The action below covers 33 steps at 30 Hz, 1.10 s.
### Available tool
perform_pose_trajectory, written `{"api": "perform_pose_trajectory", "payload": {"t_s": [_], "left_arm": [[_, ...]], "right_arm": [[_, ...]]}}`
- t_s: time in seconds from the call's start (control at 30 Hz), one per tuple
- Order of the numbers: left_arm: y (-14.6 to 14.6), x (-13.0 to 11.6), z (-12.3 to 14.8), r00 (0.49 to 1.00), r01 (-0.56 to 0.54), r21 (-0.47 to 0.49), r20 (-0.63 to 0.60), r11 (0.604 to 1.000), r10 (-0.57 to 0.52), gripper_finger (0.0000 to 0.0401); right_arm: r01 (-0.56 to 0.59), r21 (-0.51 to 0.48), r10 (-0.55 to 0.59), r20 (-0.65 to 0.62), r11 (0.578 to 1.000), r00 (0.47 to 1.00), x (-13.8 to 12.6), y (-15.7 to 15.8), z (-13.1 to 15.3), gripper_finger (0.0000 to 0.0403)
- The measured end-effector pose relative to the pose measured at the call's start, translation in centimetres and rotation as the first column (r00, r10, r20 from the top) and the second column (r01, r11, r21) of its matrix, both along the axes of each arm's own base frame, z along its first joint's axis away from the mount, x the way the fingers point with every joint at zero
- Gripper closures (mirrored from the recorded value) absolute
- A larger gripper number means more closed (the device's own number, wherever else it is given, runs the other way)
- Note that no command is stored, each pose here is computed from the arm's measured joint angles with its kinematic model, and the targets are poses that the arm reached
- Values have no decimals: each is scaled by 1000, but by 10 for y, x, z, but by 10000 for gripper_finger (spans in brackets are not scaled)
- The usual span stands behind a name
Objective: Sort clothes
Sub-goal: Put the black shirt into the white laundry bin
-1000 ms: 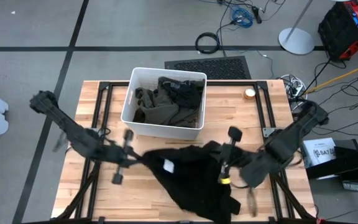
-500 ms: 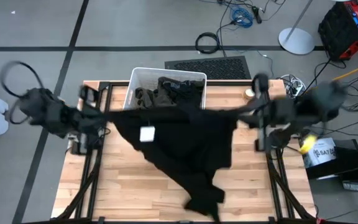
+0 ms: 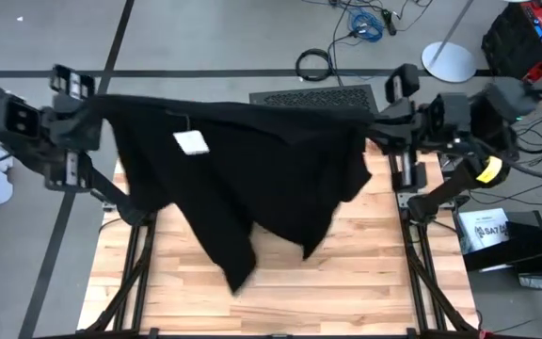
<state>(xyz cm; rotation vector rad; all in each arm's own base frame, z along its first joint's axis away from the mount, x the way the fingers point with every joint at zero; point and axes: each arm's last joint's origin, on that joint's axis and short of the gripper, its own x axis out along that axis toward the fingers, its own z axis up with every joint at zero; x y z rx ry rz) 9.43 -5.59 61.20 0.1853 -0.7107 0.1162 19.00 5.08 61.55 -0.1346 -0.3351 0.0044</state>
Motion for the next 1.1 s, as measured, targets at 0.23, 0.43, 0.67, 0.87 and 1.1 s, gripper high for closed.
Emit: {"api": "perform_pose_trajectory", "payload": {"t_s": [0.23,0.43,0.67,0.87,1.1], "left_arm": [[-17,17,12,992,120,62,-55,991,-117,394],[-64,46,-14,932,271,140,-287,952,-223,394],[-142,62,-54,836,296,198,-526,934,-154,394],[-216,55,-102,749,183,234,-663,955,18,394],[-269,49,-159,662,88,221,-741,971,109,394]], "right_arm": [[-214,-11,214,61,977,975,13,4,2,403],[-312,152,340,-235,938,911,16,24,-26,403],[-383,267,465,-446,885,765,19,76,-55,403],[-369,225,428,-589,902,686,19,148,-88,403],[-219,65,197,-721,974,664,30,226,-147,403]]}}
